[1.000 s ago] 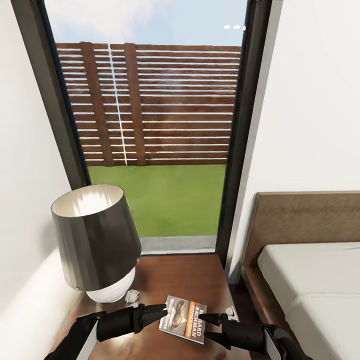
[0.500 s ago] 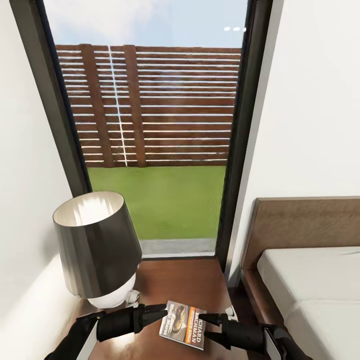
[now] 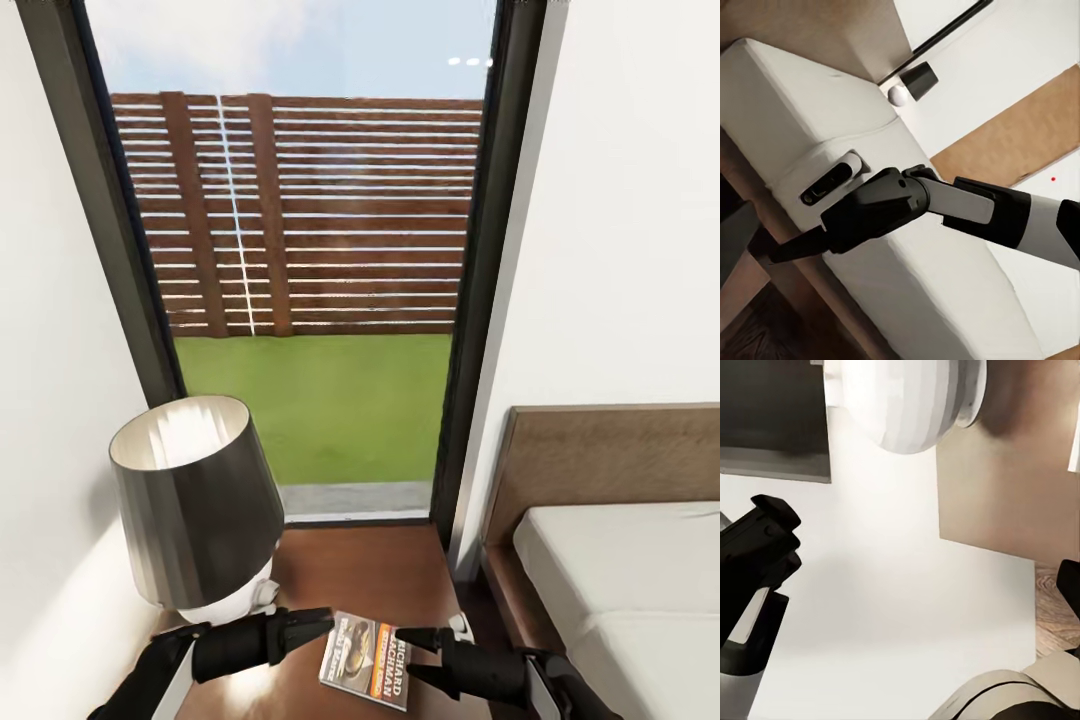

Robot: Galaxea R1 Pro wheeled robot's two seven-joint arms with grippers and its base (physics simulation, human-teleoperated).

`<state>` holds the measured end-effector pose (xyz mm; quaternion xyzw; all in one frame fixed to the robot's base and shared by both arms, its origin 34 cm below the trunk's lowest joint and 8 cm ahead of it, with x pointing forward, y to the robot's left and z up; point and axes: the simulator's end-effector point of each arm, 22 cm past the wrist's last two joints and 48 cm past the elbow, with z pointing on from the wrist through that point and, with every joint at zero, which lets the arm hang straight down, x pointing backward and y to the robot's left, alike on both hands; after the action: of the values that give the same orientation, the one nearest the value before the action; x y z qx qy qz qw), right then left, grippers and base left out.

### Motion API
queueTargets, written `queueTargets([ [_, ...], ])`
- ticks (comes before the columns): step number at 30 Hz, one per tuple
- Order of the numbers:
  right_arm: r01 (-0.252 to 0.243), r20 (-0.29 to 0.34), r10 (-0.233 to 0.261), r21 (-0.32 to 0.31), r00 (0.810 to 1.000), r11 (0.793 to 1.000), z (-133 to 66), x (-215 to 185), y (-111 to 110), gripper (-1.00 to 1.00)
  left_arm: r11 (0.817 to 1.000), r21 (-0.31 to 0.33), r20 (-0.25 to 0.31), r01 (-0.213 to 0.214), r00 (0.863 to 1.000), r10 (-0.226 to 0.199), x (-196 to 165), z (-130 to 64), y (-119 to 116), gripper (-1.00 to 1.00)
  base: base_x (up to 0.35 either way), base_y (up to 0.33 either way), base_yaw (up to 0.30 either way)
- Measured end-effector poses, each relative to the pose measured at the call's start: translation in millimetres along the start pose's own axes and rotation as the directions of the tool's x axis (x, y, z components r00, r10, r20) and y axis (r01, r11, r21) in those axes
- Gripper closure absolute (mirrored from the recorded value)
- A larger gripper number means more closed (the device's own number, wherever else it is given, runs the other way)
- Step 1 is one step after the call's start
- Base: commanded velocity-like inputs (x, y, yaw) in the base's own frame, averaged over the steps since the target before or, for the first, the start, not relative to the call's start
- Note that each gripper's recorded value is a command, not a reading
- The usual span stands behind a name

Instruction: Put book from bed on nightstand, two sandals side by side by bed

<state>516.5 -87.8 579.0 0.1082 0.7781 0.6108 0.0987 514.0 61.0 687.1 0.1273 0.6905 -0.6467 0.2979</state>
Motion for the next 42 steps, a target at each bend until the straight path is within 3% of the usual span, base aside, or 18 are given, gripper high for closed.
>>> queueTargets([
  [5,0.0,-0.003,0.0,-0.002,1.0,1.0,0.3,-0.8,11.0,-1.0,0.992,-0.126,-0.001,-0.002,1.0,0.002,-7.8,-4.4,20.8,-1.0,0.0,0.0,0.0],
  [8,0.001,-0.004,-0.001,-0.002,1.0,1.0,-0.5,-1.6,17.0,-1.0,0.968,-0.25,-0.003,-0.003,1.0,0.002,-12.1,-10.1,43.7,-1.0,0.0,0.0,0.0],
  [11,0.002,-0.003,-0.002,-0.002,1.0,1.0,-2.0,-2.8,22.9,-1.0,0.921,-0.39,-0.007,-0.006,1.0,0.004,-16.3,-23.3,70.4,-1.0,0.0,0.0,0.0],
  [13,0.001,-0.004,-0.001,-0.001,1.0,1.0,-3.0,-3.5,26.6,-1.0,0.868,-0.497,-0.009,-0.009,1.0,0.005,-18.9,-36.2,91.0,-1.0,0.0,0.0,0.0],
  [15,0.001,-0.004,-0.001,-0.001,1.0,1.0,-3.8,-4.2,30.4,-1.0,0.84,-0.543,-0.01,-0.009,1.0,0.004,-20.7,-42.6,98.4,-1.0,0.0,0.0,0.0],
  [16,0.001,-0.004,-0.001,-0.001,1.0,1.0,-4.2,-4.3,32.2,-1.0,0.805,-0.594,-0.011,-0.01,1.0,0.004,-21.0,-50.7,108.2,-1.0,0.0,0.0,0.0],
  [23,0.002,-0.007,-0.002,0.004,1.0,1.0,-7.0,-5.6,44.3,-1.0,0.728,-0.686,-0.012,-0.008,1.0,0.0,-26.6,-67.0,118.6,-1.0,0.0,0.0,0.0],
  [25,0.001,-0.007,-0.001,0.005,1.0,1.0,-7.7,-6.0,47.9,-1.0,0.7,-0.714,-0.011,-0.008,1.0,0.0,-29.1,-72.6,122.0,-1.0,0.0,0.0,0.0],
  [27,0.001,-0.008,-0.001,0.006,1.0,1.0,-8.5,-6.3,51.4,-1.0,0.658,-0.753,-0.01,-0.007,1.0,-0.001,-31.5,-80.9,127.7,-1.0,0.0,0.0,0.0],
  [30,0.002,-0.009,-0.001,0.007,1.0,1.0,-9.6,-6.8,56.8,-1.0,0.62,-0.785,-0.008,-0.006,1.0,-0.002,-35.0,-87.2,130.3,-1.0,0.0,0.0,0.0],
  [40,0.005,-0.008,-0.004,0.013,1.0,1.0,-16.0,-10.1,73.4,-1.0,0.579,-0.815,-0.005,0.005,1.0,-0.017,-35.0,-97.6,128.5,-1.0,0.0,0.0,0.0],
  [42,0.005,-0.008,-0.005,0.014,1.0,1.0,-17.3,-10.6,76.5,-1.0,0.543,-0.84,-0.003,-0.001,1.0,-0.003,-37.7,-105.8,132.3,-1.0,0.0,0.0,0.0],
])
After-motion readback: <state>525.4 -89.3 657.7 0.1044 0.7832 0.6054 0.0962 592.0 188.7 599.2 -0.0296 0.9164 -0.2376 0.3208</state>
